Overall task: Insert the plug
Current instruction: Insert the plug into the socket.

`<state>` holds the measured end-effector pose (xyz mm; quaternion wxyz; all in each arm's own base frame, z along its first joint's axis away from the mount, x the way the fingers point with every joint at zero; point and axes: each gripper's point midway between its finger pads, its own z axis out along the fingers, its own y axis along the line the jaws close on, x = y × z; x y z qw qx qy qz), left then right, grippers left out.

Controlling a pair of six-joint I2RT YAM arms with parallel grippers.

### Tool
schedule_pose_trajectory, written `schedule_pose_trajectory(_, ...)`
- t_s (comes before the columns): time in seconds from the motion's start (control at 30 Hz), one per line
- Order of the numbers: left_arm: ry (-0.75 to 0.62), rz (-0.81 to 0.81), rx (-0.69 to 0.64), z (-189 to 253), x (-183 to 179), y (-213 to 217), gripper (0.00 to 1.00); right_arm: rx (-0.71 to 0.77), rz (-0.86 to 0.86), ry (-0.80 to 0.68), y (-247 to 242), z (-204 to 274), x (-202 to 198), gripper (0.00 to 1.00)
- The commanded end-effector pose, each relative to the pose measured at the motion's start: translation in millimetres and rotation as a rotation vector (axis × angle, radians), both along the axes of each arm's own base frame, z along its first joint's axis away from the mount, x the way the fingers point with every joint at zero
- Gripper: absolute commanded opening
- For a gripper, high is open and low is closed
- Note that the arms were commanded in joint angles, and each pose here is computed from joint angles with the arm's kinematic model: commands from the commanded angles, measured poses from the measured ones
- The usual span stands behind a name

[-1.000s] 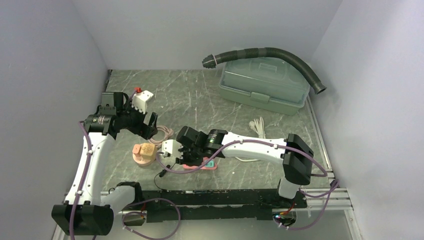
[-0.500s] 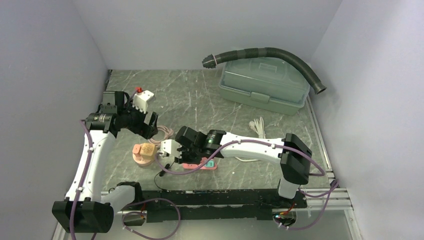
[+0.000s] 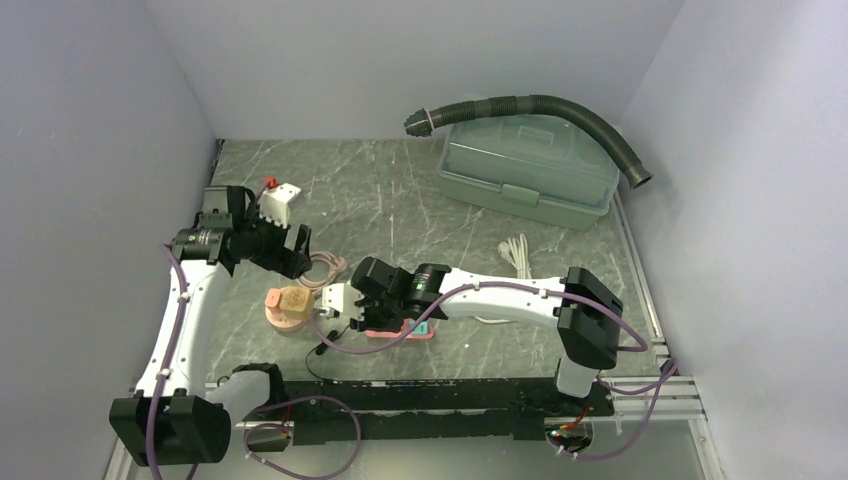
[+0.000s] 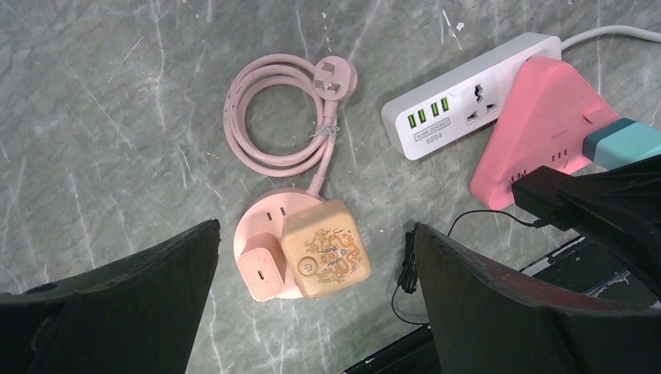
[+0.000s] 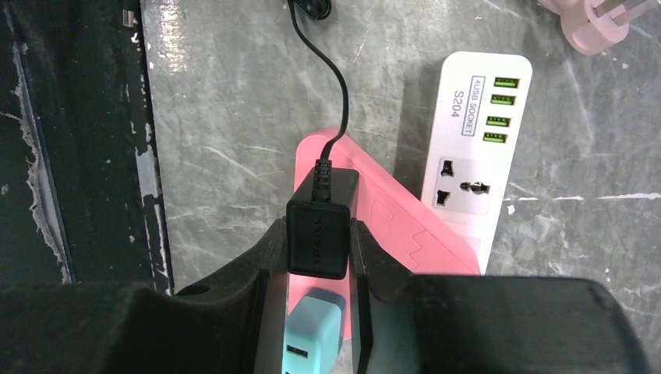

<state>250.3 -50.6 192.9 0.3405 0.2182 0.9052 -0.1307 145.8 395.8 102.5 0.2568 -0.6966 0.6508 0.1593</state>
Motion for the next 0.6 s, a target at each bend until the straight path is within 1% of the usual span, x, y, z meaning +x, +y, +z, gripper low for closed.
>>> schedule_pose_trajectory(0.0, -0.027, 0.014, -0.017, 7.2, 7.7, 0.2, 0.99, 0.021, -0.009, -0.02, 2.1, 2.8, 5.2, 0.0)
schedule_pose_trajectory(0.57, -0.035, 0.009, -0.019, 8.8, 7.3, -0.5, 0.99, -0.014, -0.015, -0.039, -7.5, 6.5, 7.9, 0.0)
